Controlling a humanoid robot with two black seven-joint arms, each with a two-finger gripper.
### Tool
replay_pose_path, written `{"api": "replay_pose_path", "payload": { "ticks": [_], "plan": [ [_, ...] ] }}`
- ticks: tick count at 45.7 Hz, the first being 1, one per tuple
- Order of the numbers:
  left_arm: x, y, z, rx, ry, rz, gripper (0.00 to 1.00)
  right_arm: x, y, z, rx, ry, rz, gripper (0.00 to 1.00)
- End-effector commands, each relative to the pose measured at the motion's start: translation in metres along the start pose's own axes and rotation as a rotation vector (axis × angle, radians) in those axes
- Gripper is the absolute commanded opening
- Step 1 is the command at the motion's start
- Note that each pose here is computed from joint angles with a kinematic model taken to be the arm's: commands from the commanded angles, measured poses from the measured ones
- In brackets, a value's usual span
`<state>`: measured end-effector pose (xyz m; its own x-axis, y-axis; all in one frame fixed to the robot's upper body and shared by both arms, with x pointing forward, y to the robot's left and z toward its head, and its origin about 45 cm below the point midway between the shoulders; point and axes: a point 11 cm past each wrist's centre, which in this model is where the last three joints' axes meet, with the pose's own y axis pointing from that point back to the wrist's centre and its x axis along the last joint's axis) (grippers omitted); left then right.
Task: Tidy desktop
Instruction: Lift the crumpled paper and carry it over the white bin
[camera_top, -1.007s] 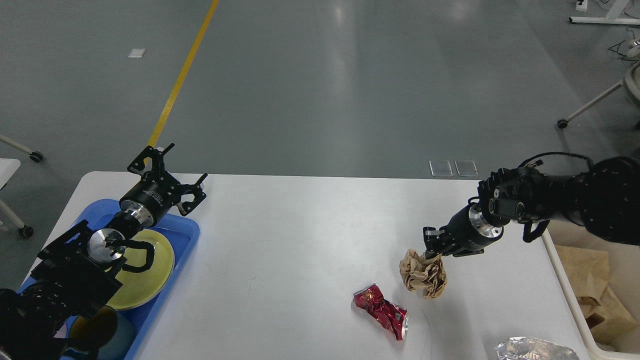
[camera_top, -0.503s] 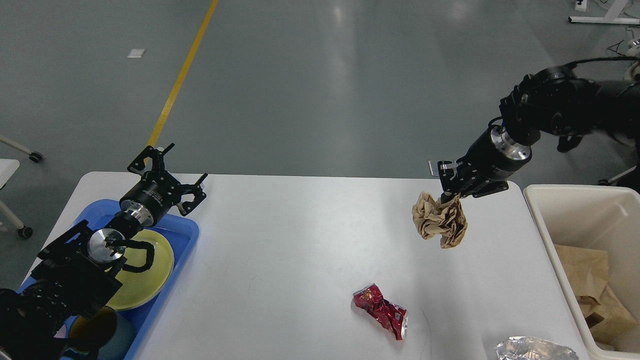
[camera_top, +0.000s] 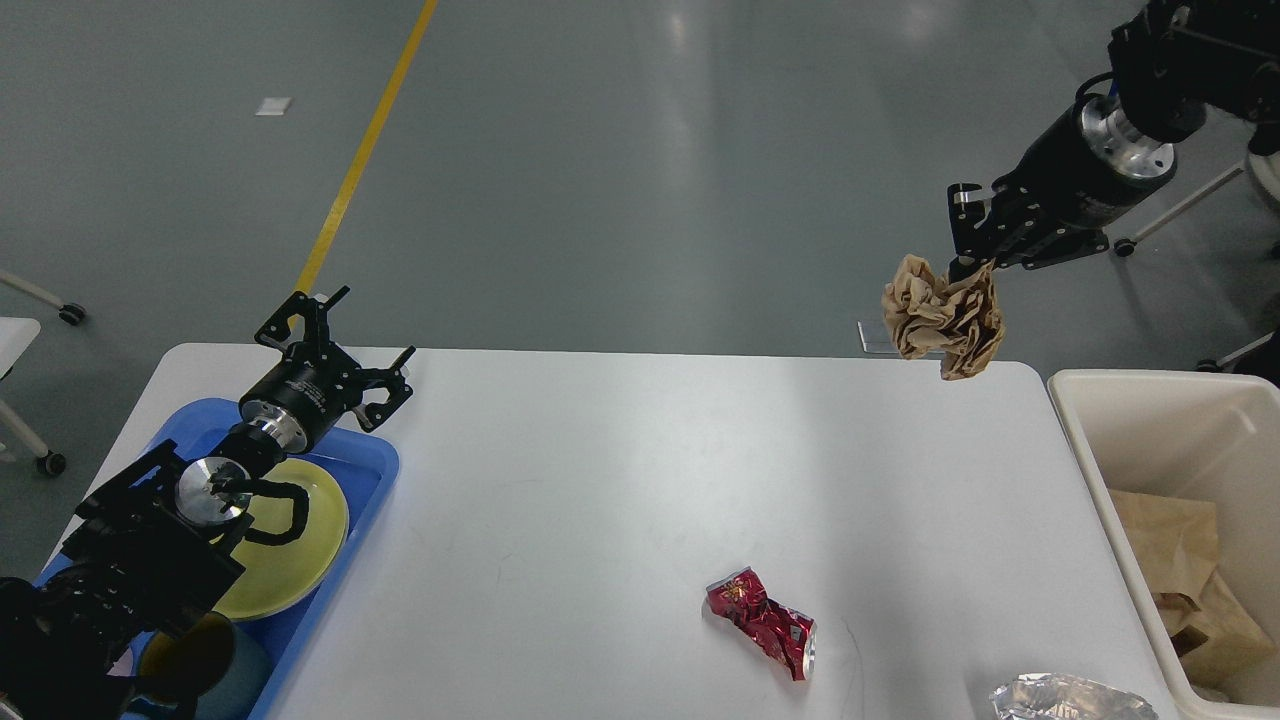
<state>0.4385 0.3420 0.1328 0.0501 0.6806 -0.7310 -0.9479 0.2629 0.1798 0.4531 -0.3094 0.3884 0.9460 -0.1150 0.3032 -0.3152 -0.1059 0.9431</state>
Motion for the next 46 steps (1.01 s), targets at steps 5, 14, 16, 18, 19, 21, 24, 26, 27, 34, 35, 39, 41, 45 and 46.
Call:
{"api": "replay_pose_path", "payload": {
  "ticks": [5,14,16,18,19,21,24,26,27,34,35,39,41,45,46],
  "plan": [
    [0.000,0.000,0.000,0.000,0.000,0.000,0.96,0.023,0.025,0.031,-0.010,-0.046,0.125,0.00],
    [0.000,0.000,0.000,0.000,0.000,0.000,0.96,0.035,0.049,0.083,-0.061,-0.107,0.262,0.00],
    [0.000,0.000,0.001,-0.001,-0.001,0.001,0.96,0.035,0.050,0.093,-0.074,-0.114,0.286,0.00],
    [0.000,0.000,0.000,0.000,0.000,0.000,0.96,0.035,0.051,0.104,-0.079,-0.128,0.311,0.00],
    [0.000,0.000,0.000,0.000,0.000,0.000,0.96,0.034,0.052,0.111,-0.081,-0.138,0.327,0.00],
    [0.000,0.000,0.000,-0.001,0.000,0.000,0.96,0.033,0.051,0.125,-0.086,-0.159,0.359,0.00],
    [0.000,0.000,0.000,0.000,0.000,0.000,0.96,0.030,0.047,0.147,-0.097,-0.181,0.414,0.00],
    [0.000,0.000,0.000,0.000,0.000,0.000,0.96,0.029,0.045,0.159,-0.113,-0.184,0.460,0.00],
    [0.000,0.000,0.000,0.000,0.000,0.000,0.96,0.028,0.044,0.165,-0.121,-0.185,0.482,0.00],
    [0.000,0.000,0.000,0.000,0.000,0.000,0.96,0.017,0.035,0.208,-0.186,-0.199,0.592,0.00],
    [0.000,0.000,0.000,0.000,0.000,0.000,0.96,0.015,0.033,0.213,-0.195,-0.200,0.607,0.00],
    [0.000,0.000,0.000,0.000,0.000,0.000,0.96,0.009,0.025,0.230,-0.226,-0.195,0.670,0.00],
    [0.000,0.000,0.000,0.000,0.000,0.000,0.96,0.005,0.020,0.239,-0.237,-0.195,0.700,0.00],
    [0.000,0.000,0.000,0.000,0.000,0.000,0.96,-0.009,-0.001,0.254,-0.253,-0.196,0.748,0.00],
    [0.000,0.000,0.001,-0.001,-0.001,0.001,0.96,-0.013,-0.007,0.257,-0.255,-0.200,0.748,0.00]
  ]
}}
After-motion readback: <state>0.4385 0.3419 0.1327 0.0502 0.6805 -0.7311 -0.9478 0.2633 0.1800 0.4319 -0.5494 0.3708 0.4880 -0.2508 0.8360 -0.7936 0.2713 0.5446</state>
